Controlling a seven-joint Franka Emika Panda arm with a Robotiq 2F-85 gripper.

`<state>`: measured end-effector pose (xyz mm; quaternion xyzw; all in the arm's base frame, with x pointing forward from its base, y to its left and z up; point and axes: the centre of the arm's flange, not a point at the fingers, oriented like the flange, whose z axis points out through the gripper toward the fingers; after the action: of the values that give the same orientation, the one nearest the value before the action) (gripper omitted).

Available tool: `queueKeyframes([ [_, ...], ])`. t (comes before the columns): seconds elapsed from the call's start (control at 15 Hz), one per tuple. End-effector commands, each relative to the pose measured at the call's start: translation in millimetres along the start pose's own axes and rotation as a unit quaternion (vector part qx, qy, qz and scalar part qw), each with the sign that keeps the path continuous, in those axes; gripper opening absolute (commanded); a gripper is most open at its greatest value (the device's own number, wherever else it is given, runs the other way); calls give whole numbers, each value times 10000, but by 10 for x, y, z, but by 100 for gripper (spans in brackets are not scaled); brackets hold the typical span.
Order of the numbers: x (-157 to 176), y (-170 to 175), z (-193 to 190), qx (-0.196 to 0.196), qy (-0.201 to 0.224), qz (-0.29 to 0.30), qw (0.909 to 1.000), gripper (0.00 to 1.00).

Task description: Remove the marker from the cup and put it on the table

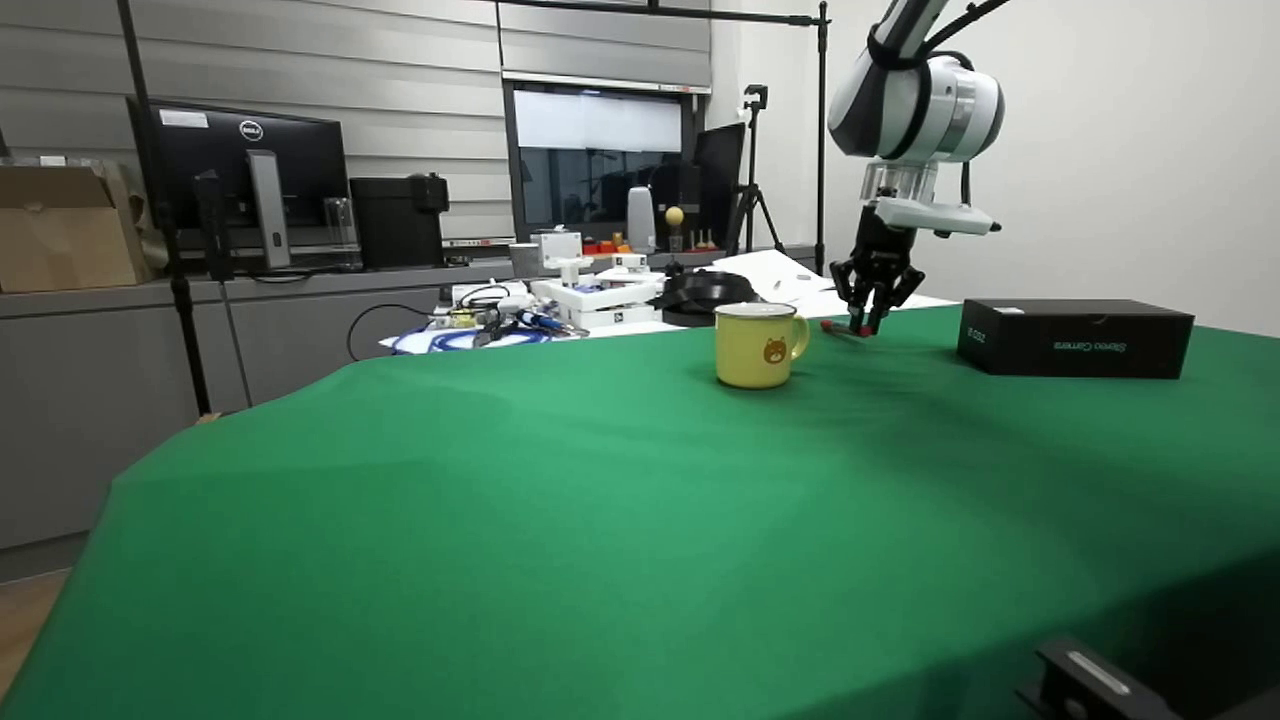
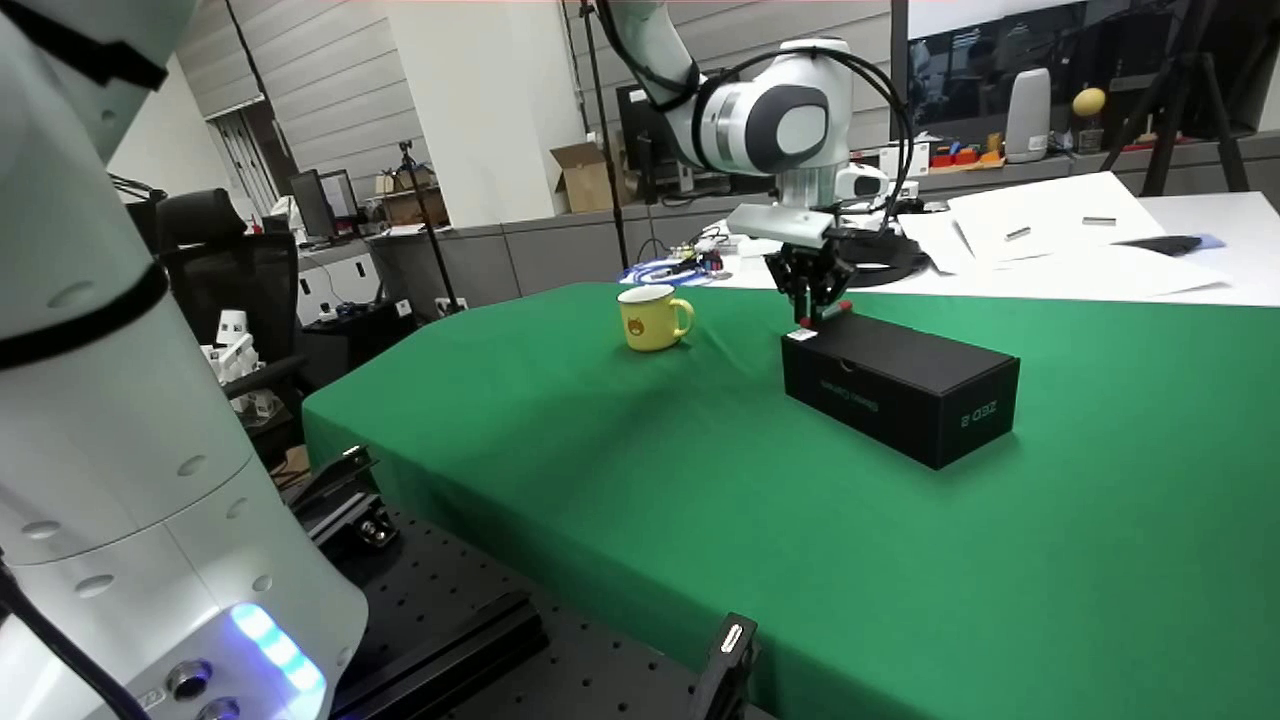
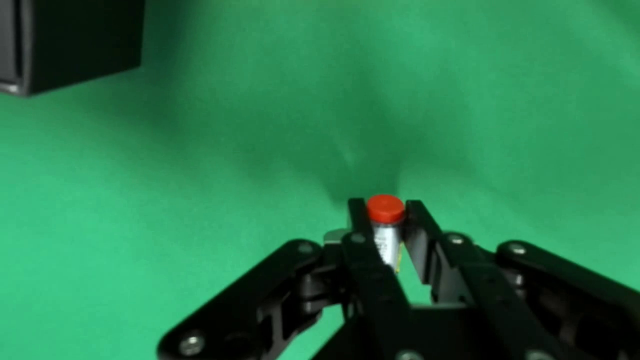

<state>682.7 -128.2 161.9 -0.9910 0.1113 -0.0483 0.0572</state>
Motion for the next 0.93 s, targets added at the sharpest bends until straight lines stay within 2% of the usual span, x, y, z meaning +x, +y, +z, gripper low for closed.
queueKeyframes([
  [0.0, 51, -109, -214, -116, -193, 116, 9997, 51],
  [0.47, -34, -541, -917, -229, -328, -86, 9992, 99],
  [0.67, -105, -665, -1198, -231, -355, -155, 9990, 100],
  [0.8, -187, -704, -1311, -283, -776, -150, 9965, 100],
  [0.87, -40, -676, -1138, -153, -508, -296, 9982, 100],
])
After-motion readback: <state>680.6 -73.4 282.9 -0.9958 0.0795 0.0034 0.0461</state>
